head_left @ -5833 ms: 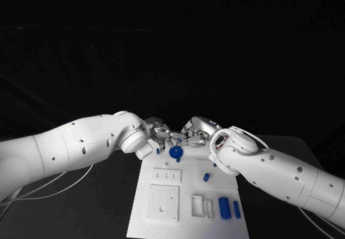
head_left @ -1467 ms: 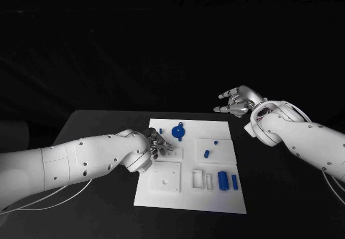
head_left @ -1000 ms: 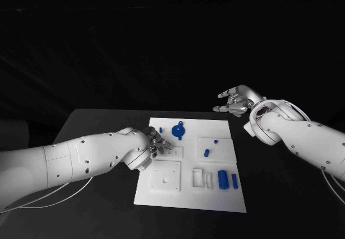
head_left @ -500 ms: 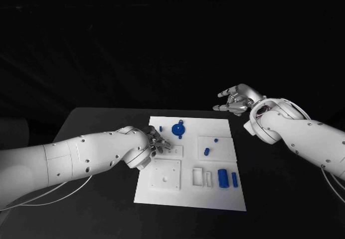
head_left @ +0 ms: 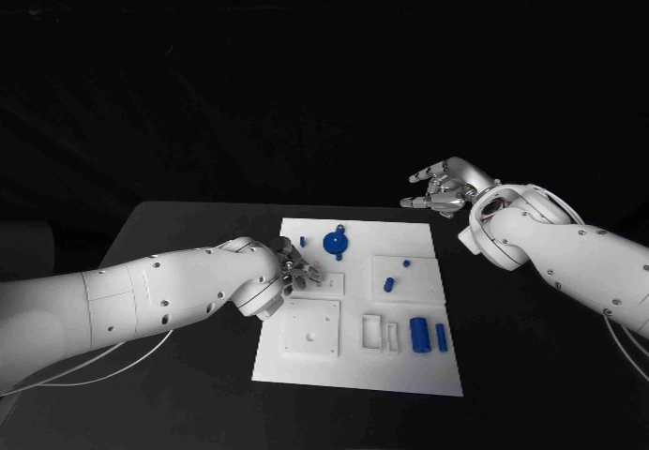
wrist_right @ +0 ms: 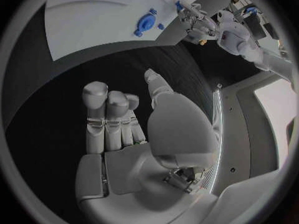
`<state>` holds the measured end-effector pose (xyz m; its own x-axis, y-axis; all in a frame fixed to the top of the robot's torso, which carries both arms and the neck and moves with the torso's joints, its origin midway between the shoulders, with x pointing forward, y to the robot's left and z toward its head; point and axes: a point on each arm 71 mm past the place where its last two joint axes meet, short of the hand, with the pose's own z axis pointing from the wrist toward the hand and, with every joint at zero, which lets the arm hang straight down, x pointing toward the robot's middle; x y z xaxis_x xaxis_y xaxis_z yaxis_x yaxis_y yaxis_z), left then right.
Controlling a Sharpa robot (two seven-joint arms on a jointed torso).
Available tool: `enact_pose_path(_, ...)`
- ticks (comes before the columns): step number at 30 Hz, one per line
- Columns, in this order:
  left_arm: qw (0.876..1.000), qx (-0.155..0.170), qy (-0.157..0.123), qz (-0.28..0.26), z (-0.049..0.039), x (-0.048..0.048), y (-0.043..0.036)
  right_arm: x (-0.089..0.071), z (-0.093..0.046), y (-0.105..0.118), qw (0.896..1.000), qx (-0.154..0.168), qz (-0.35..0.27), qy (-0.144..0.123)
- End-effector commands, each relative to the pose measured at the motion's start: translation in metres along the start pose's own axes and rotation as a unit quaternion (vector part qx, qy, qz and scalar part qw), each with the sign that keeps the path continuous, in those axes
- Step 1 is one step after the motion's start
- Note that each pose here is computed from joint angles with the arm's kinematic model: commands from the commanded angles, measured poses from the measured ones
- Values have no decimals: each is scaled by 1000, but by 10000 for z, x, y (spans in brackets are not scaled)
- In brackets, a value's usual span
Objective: Assemble the parts on the task board
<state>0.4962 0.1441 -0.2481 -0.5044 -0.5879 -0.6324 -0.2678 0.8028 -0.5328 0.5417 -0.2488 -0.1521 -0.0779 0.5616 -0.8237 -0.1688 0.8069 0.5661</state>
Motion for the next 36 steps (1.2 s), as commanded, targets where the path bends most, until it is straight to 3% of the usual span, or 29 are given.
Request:
enact_pose_path(1, 1000, 1, 10, 9, -4, 31, -19, 14, 4, 7, 1000, -1, -1, 7)
enact_pose_path(16, 1000, 1, 19, 16, 4, 49, -25, 23, 9, 5, 1000, 0, -1, 10)
enact_pose_path(36, 1000, 2, 7, 23, 25, 14, -17, 32, 14, 6, 1000, 0, 0, 12)
